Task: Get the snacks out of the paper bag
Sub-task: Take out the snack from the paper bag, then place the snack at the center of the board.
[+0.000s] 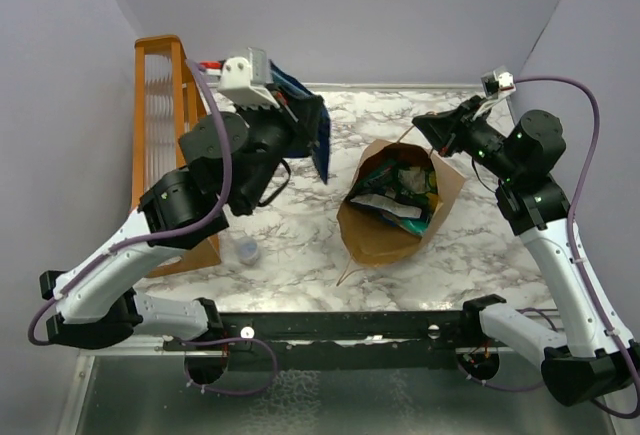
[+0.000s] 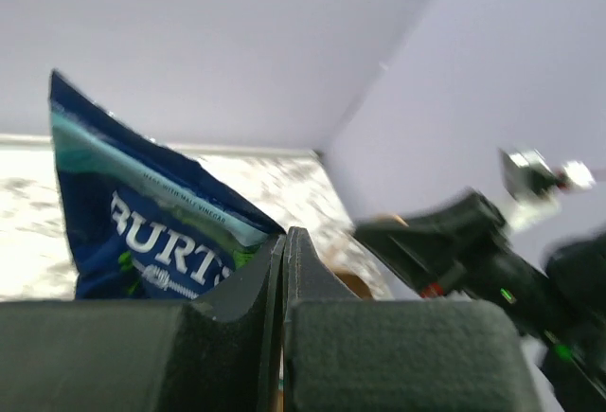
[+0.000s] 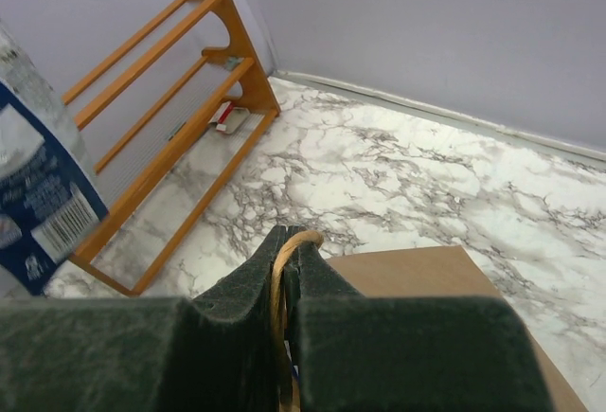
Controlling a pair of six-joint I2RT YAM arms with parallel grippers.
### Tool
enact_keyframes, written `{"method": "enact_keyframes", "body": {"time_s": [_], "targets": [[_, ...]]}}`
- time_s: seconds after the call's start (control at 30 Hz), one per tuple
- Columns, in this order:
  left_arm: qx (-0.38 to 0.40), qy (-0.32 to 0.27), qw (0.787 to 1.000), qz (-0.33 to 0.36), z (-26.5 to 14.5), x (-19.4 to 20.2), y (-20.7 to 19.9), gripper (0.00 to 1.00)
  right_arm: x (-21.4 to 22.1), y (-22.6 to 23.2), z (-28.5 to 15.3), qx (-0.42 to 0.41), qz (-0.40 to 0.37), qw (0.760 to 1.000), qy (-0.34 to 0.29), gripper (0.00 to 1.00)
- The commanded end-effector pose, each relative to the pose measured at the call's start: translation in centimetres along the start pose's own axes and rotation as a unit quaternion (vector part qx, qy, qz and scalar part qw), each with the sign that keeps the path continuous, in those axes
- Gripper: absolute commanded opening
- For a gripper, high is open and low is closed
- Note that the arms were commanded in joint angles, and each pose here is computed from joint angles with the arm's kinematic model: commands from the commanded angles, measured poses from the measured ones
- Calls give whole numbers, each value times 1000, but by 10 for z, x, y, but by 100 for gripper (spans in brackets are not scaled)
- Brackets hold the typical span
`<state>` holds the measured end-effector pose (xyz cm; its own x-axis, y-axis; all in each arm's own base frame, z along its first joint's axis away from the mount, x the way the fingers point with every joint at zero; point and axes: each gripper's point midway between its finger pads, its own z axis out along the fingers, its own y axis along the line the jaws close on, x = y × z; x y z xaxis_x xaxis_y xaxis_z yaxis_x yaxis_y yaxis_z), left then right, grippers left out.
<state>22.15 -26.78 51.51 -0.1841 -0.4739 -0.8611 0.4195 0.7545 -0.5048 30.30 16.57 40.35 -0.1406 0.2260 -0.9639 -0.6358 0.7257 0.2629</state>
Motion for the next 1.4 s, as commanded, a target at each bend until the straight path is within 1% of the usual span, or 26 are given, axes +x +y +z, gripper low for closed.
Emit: {"method": "enact_keyframes", "body": {"time_s": [0.0,0.13,0.23,0.33,0.53,0.67,0.73,0.77,0.8,0.93,1.03,1.13,1.2,1.3,1.37], "targets": [[-93,-21,991,91,8,-31,52,0,-13,-2,-2,11,-18,1000,-22,4],[-127,-16,985,112,27,-37,81,0,-14,-1,-3,11,-20,999,-23,4],[-153,8,981,119,49,-26,110,0,-14,-2,-3,13,-20,999,-23,4],[-173,48,978,109,76,-2,148,0,-14,-2,-3,12,-20,999,-23,4],[-203,112,970,74,117,55,226,0,-14,-2,-4,15,-26,999,-22,4],[-216,142,964,68,151,77,260,0,-16,-3,-6,19,-29,999,-27,4],[-210,148,964,64,172,84,266,0,-15,-3,-6,18,-29,999,-27,4],[-214,162,961,62,187,100,276,0,-14,-4,-5,19,-28,999,-25,4],[-210,165,962,60,199,104,278,0,-13,-4,-4,19,-27,999,-24,4],[-168,179,969,37,246,117,270,0,-12,-5,-3,18,-24,999,-21,4],[-126,189,974,23,272,129,261,0,-12,-5,-3,19,-24,999,-20,4],[-121,200,972,34,284,145,280,0,-12,-4,-4,19,-24,999,-20,4],[-133,216,966,42,283,159,304,0,-9,-5,-4,19,-24,999,-18,4],[-176,243,953,44,270,178,358,0,-5,-7,-4,22,-23,999,-15,4],[-209,267,940,42,257,193,397,0,-3,-7,-4,21,-22,999,-13,4]]}}
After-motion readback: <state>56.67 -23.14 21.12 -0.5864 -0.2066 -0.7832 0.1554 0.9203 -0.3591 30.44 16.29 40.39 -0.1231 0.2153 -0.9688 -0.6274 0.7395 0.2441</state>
